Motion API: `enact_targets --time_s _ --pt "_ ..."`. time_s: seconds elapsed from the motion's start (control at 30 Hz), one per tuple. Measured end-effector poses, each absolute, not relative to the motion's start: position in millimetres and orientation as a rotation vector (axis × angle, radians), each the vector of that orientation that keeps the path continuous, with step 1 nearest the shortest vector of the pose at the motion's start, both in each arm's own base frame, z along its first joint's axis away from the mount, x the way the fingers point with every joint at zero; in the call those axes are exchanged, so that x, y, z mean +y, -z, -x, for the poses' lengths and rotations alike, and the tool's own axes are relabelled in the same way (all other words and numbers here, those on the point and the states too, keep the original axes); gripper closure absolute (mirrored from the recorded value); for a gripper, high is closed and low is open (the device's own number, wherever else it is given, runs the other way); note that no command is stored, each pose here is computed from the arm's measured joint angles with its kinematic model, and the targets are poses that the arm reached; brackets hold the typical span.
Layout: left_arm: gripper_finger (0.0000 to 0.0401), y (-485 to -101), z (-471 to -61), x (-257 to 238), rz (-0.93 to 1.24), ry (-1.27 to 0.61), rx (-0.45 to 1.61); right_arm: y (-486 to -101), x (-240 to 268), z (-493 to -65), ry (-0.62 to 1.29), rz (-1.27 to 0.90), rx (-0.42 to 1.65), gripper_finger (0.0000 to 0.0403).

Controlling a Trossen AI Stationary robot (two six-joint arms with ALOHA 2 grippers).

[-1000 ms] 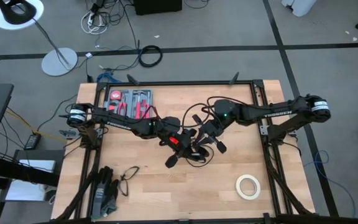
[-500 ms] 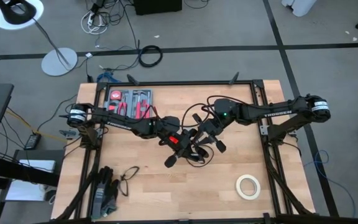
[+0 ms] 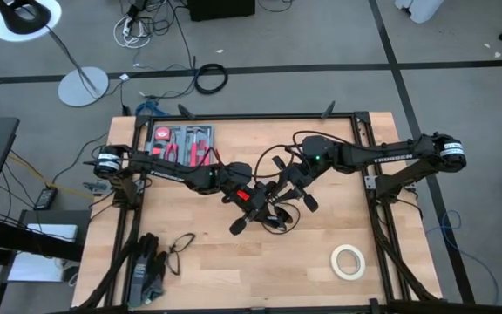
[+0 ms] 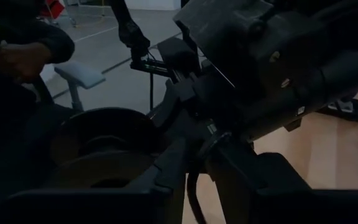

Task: Coil cords
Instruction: Coil the black wire onto the spool

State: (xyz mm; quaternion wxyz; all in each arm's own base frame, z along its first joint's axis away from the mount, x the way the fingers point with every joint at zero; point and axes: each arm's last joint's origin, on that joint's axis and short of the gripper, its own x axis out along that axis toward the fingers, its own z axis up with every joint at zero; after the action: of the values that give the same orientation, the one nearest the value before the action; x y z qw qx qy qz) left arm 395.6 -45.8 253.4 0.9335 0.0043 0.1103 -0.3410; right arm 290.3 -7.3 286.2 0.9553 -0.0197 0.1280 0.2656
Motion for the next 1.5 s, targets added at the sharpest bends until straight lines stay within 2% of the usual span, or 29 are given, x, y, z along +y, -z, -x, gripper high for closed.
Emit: enact_targets --time_s 0.47,0.77,1.5 --pt "0.0401 -260 -397 -46 -0.043 0.727 0.207 -287 -10 -285 -0.512 0.072 0.287 0.0325" --pt "0.0401 -270 -394 -45 -0.078 0.705 0.169 -303 -11 -269 -0.455 0.106 0.253 0.0325" --pt "0.0401 -279 -387 -45 -0.129 0.685 0.174 -301 -8 -251 -0.317 0.055 0.396 0.0325"
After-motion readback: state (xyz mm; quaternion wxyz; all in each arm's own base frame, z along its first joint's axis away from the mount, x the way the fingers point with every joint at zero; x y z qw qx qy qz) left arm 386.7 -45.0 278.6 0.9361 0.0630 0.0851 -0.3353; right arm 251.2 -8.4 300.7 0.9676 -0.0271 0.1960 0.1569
